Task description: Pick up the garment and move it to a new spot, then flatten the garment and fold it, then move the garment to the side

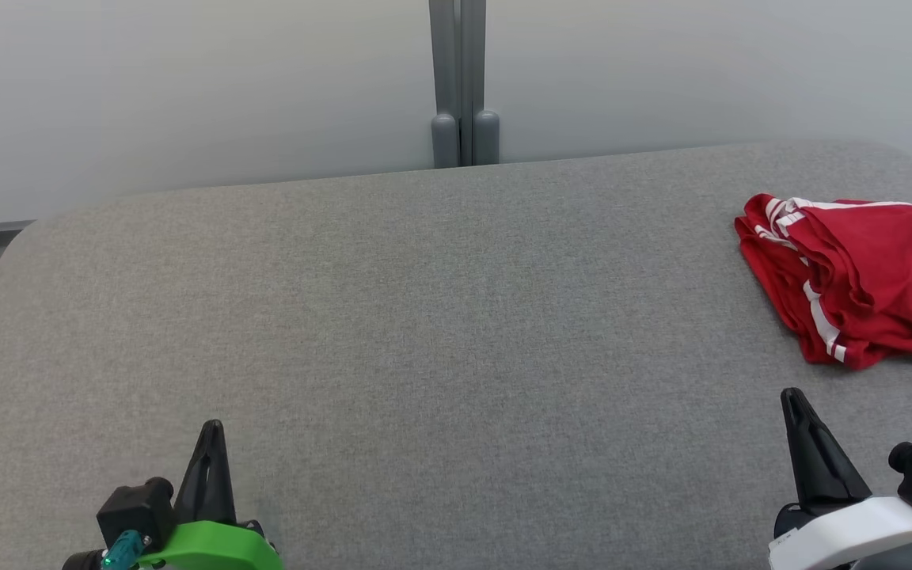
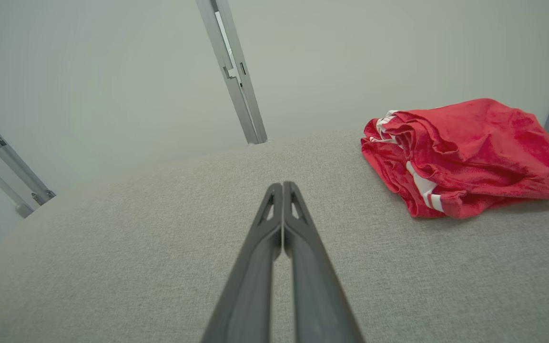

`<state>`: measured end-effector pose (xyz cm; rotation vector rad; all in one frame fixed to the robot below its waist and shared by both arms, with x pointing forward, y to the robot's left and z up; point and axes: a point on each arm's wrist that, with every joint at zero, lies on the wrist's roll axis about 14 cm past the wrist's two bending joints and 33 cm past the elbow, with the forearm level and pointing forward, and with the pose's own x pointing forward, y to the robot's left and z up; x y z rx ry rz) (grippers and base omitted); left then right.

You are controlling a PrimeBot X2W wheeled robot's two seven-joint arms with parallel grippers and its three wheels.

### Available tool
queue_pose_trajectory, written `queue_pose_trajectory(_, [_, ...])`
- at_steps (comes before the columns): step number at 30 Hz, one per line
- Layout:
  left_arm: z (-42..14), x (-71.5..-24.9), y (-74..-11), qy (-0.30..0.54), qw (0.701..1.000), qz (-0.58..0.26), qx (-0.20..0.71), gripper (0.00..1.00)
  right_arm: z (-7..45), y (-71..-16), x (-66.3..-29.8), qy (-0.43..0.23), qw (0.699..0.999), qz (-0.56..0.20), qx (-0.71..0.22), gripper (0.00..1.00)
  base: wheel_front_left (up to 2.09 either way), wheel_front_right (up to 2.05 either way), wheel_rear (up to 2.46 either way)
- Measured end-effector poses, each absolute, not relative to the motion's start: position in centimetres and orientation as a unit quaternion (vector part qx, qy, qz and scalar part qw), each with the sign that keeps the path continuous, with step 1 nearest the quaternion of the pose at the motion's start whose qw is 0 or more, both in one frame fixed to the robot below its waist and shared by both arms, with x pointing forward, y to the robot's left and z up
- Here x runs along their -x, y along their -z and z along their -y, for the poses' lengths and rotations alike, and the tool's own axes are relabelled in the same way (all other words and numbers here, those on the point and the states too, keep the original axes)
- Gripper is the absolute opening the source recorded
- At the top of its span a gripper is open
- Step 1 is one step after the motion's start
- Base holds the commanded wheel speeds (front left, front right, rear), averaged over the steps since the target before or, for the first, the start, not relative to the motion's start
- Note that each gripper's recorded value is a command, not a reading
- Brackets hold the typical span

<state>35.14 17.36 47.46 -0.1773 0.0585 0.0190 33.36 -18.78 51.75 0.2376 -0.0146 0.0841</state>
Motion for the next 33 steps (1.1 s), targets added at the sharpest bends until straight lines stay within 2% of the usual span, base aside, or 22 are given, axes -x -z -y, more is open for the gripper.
queue_pose_trajectory(14, [-18.4,-35.4,-46.7,-0.036,0.974,-0.059,0.214,0.0,19.2,-51.3,-34.4,-0.03,0.97,-0.001,-0.241,0.0,0.0,0.0,0.0])
queue_pose_trajectory(33, [-18.9,-36.2,-46.8,-0.048,0.93,-0.068,0.359,0.0,19.5,-50.9,-35.5,-0.017,0.927,-0.007,-0.375,0.0,0.0,0.0,0.0])
